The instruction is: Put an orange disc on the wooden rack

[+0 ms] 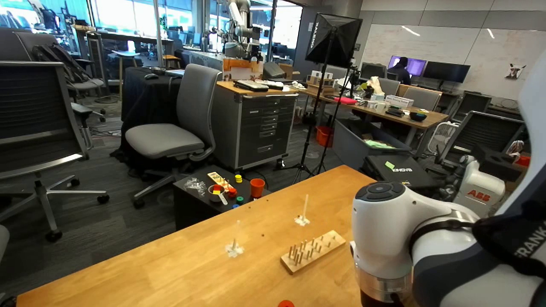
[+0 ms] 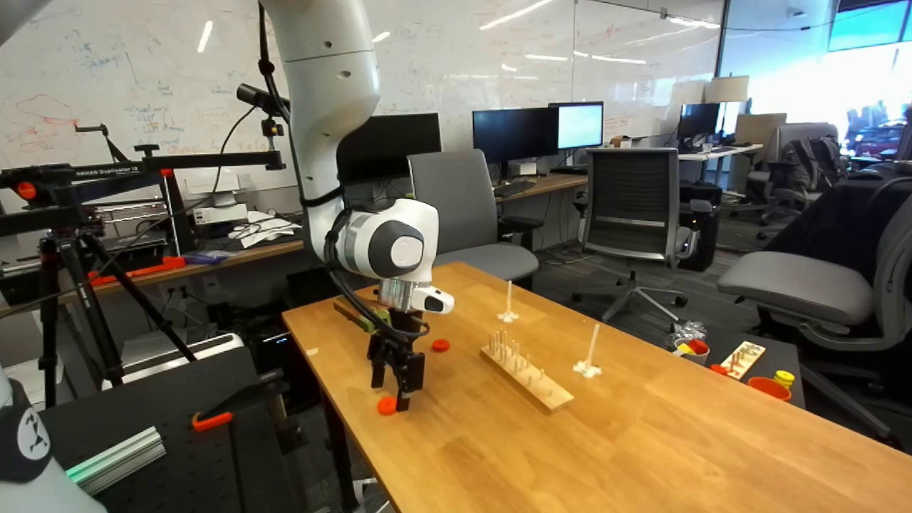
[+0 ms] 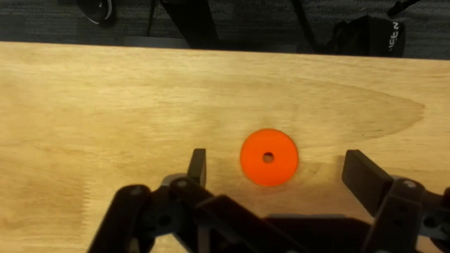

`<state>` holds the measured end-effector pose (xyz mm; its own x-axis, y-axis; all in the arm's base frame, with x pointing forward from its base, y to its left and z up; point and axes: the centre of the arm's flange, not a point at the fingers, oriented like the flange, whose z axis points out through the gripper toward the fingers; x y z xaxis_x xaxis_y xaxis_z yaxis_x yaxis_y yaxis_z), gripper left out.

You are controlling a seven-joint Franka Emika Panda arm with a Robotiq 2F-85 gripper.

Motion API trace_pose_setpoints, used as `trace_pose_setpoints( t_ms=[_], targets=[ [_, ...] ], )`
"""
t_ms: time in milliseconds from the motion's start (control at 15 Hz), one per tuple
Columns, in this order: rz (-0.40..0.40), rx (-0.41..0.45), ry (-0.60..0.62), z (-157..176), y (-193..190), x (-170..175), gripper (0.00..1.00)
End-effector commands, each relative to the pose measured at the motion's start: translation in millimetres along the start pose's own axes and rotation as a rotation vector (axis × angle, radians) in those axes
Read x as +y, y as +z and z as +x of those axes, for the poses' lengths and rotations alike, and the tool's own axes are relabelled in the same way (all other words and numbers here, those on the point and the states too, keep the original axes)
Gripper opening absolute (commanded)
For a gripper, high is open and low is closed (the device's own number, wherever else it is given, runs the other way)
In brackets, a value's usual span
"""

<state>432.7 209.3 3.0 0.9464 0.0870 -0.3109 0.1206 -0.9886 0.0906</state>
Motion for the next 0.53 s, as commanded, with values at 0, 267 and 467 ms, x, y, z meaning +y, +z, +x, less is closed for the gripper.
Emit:
trace_pose_setpoints(
  t_ms=[0, 267, 467],
  targets=[
    [0.005, 0.034, 0.015, -26.9, -11.3, 12.8, 1.00],
    [-0.023, 0.129, 0.031, -23.0, -8.4, 19.5, 1.00],
    [-0.035, 0.166, 0.040, -17.8, -7.9, 24.3, 1.00]
  ],
)
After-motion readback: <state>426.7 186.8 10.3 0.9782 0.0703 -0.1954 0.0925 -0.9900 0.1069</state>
